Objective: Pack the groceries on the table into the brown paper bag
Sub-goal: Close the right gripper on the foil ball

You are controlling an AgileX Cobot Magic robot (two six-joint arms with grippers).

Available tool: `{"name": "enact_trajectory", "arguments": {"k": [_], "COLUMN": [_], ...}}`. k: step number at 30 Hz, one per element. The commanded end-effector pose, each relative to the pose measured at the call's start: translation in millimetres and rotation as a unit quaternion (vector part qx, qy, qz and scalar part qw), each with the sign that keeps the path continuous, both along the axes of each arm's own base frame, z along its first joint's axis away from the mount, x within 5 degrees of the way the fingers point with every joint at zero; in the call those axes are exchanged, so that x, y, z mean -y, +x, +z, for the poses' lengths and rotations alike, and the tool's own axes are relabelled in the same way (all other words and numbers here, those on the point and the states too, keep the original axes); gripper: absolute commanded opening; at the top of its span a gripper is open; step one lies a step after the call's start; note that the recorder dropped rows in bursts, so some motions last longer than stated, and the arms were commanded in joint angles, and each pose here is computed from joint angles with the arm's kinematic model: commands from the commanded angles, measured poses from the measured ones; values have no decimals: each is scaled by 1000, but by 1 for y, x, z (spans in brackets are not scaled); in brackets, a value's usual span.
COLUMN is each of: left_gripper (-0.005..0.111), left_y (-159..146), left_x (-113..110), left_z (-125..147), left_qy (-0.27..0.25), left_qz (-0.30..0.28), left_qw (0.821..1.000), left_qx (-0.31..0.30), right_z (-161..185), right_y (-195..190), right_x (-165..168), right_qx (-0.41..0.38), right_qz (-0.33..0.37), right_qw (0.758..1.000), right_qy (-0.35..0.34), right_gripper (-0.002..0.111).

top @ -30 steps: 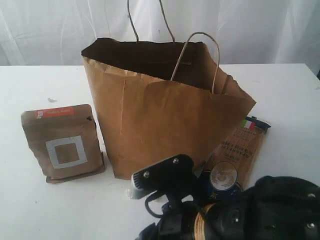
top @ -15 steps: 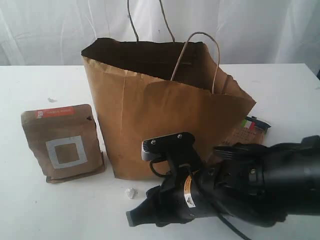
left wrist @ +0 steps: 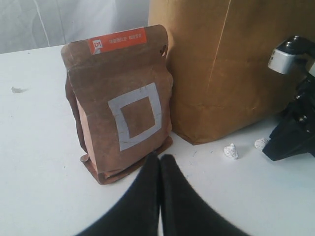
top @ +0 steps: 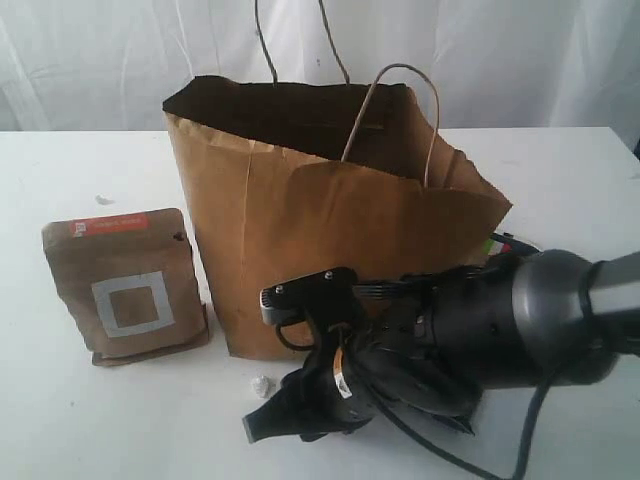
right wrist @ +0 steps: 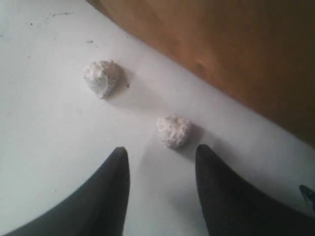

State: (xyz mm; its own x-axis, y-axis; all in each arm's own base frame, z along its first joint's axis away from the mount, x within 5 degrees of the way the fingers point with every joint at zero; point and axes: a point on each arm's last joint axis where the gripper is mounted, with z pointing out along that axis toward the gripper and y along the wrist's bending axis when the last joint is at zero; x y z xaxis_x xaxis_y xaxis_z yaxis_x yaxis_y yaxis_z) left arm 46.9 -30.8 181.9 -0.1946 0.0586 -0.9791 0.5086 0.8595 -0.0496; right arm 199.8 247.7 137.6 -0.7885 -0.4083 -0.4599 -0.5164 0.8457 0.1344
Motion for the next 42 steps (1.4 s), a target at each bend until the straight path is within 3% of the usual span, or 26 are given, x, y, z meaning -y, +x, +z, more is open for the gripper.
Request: {"name": "enact_trajectory", "arguments": {"k": [1, 10, 17, 21, 29, 36, 42], "left_gripper": [1, 1, 1, 1, 1, 1, 1], "left_y": [0, 0, 0, 0, 0, 0, 0], "left_x": [0, 0, 0, 0, 0, 0, 0], "left_z": [-1, -1, -1, -1, -1, -1, -1], "left_qy": [-3, -3, -3, -3, -3, -3, -3], "left_qz": [2, 2, 2, 2, 2, 2, 2], "left_qw": [1000, 1000, 1000, 1000, 1000, 1000, 1000], "left_qx": [-2, -2, -2, -2, -2, -2, -2], "right_z": [-5, -12, -16, -6, 42, 103, 173], "right_y": [14, 21, 20, 16, -26, -68, -70], "right_x": [2, -4, -3, -2, -9, -12, 4], "right_qx": [0, 5, 3, 6, 37, 104, 217], "right_qz": [-6, -2, 12, 17, 113, 180, 193], "right_qw": [1000, 1000, 999, 999, 991, 978, 956], "right_qy": [-20, -15, -31, -37, -65, 9, 49], "right_gripper": [40, 32, 7, 1, 1, 1, 1]}}
